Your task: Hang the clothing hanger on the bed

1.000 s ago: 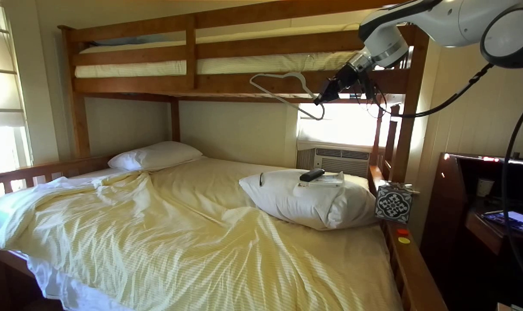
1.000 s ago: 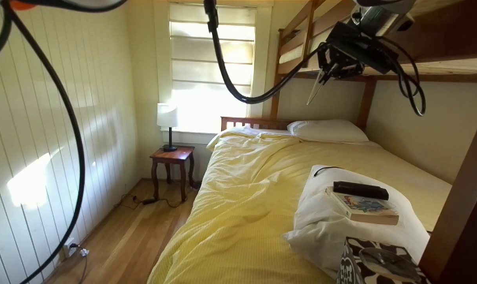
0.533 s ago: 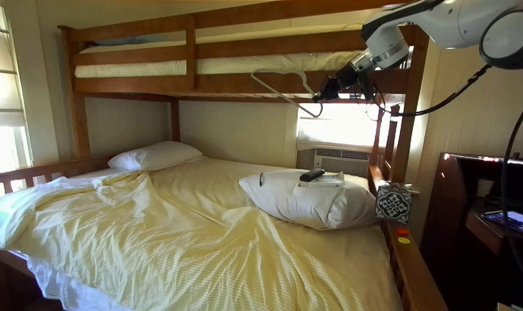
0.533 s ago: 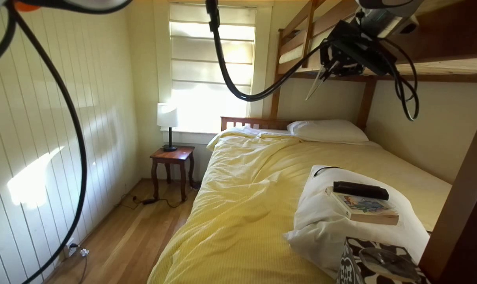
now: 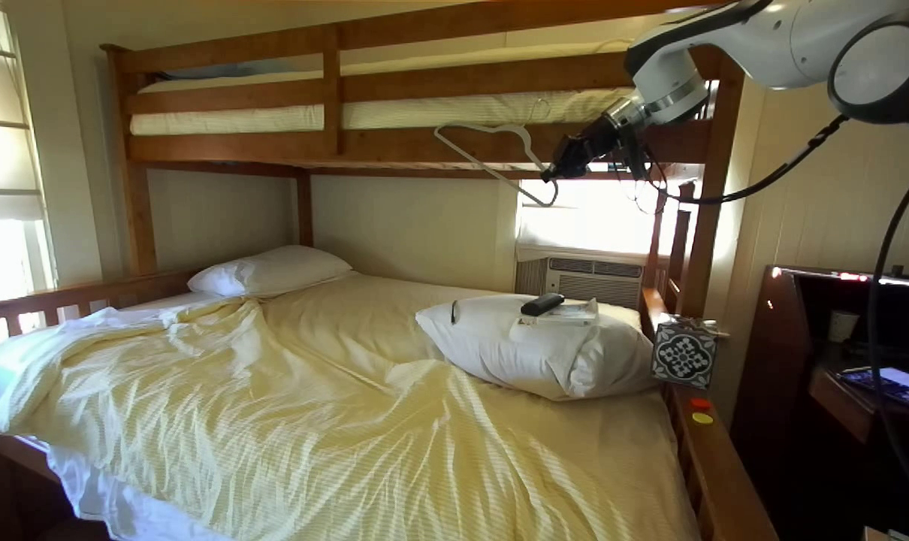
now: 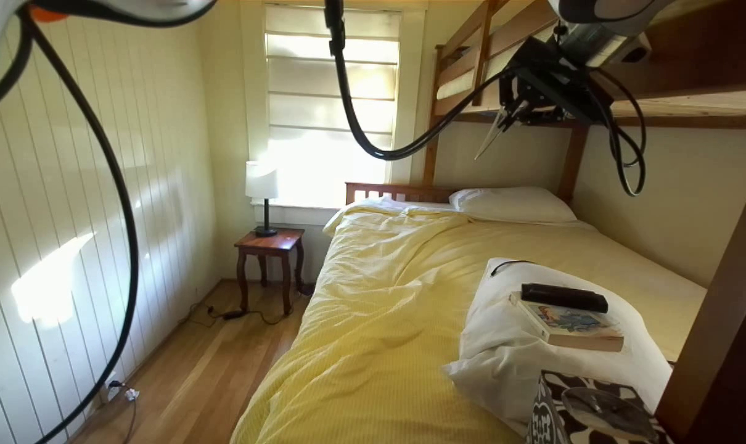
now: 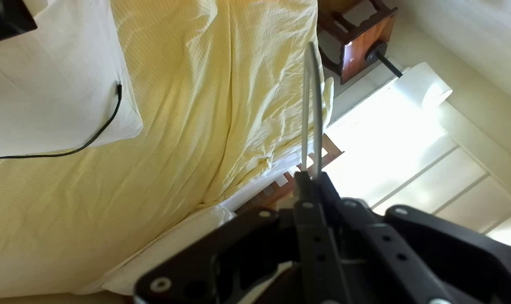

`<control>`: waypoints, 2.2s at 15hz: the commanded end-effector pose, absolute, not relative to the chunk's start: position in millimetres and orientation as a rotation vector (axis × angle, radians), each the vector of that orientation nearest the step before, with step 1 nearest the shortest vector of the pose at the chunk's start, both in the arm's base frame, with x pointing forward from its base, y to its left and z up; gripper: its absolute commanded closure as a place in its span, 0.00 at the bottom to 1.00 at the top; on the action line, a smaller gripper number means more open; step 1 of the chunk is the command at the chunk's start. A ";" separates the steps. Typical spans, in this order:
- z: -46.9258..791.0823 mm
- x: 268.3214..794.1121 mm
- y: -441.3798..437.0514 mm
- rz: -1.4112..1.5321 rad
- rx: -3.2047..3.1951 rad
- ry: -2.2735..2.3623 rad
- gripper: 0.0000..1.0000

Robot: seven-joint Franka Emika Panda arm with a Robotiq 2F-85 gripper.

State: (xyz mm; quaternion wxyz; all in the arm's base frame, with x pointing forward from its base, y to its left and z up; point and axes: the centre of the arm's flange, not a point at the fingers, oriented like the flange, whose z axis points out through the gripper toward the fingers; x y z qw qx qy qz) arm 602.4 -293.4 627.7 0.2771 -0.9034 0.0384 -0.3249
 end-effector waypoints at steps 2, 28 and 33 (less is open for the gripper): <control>628.2 610.5 -295.0 -0.862 -2.354 0.167 0.99; 636.7 615.3 -273.4 -0.854 -2.380 0.261 0.99; 637.4 615.4 -277.5 -0.834 -2.373 0.311 0.99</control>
